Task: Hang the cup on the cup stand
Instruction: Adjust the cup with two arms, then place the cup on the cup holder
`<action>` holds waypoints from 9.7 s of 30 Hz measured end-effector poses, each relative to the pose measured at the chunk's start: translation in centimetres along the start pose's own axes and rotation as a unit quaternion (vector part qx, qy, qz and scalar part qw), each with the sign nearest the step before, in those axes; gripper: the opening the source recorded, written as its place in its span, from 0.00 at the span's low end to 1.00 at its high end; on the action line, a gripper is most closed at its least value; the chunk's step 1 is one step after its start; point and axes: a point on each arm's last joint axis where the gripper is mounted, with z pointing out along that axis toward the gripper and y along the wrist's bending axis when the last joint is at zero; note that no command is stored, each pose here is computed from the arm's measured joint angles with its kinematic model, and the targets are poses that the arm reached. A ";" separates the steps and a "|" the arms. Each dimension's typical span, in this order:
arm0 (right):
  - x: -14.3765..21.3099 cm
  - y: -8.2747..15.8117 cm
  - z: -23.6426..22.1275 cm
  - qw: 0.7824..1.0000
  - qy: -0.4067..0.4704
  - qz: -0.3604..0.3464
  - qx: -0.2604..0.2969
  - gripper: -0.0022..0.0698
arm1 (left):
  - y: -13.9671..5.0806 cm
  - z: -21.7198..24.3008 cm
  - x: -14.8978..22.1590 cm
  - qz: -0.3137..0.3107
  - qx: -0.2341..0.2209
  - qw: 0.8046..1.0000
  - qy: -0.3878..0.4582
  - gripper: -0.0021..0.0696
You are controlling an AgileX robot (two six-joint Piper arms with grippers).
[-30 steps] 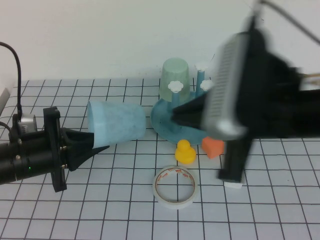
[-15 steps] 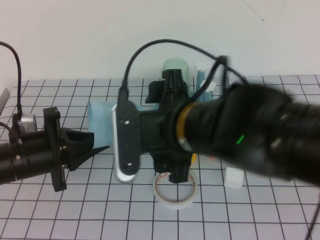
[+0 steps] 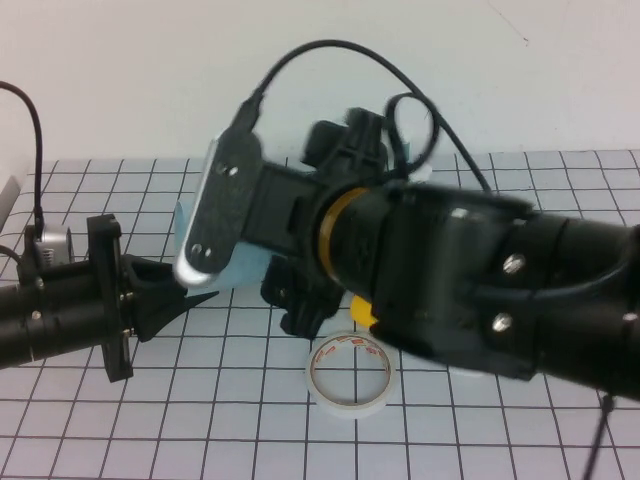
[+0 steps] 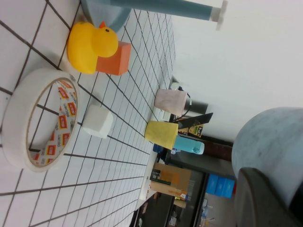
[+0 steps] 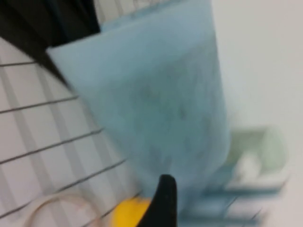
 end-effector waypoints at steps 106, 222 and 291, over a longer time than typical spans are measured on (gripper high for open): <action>-0.2 5.1 6.1 0.979 -0.104 -0.158 0.071 0.90 | -0.4 -0.1 -0.2 0.096 0.018 0.995 -0.014 0.04; 10.8 -10.0 8.0 0.237 -0.029 0.924 -0.299 0.90 | -2.3 -13.3 15.1 0.655 -0.379 0.598 -0.266 0.03; 17.1 -11.5 11.7 -0.427 0.131 0.873 -0.196 0.90 | -1.9 -12.9 15.5 0.659 -0.370 0.612 -0.231 0.03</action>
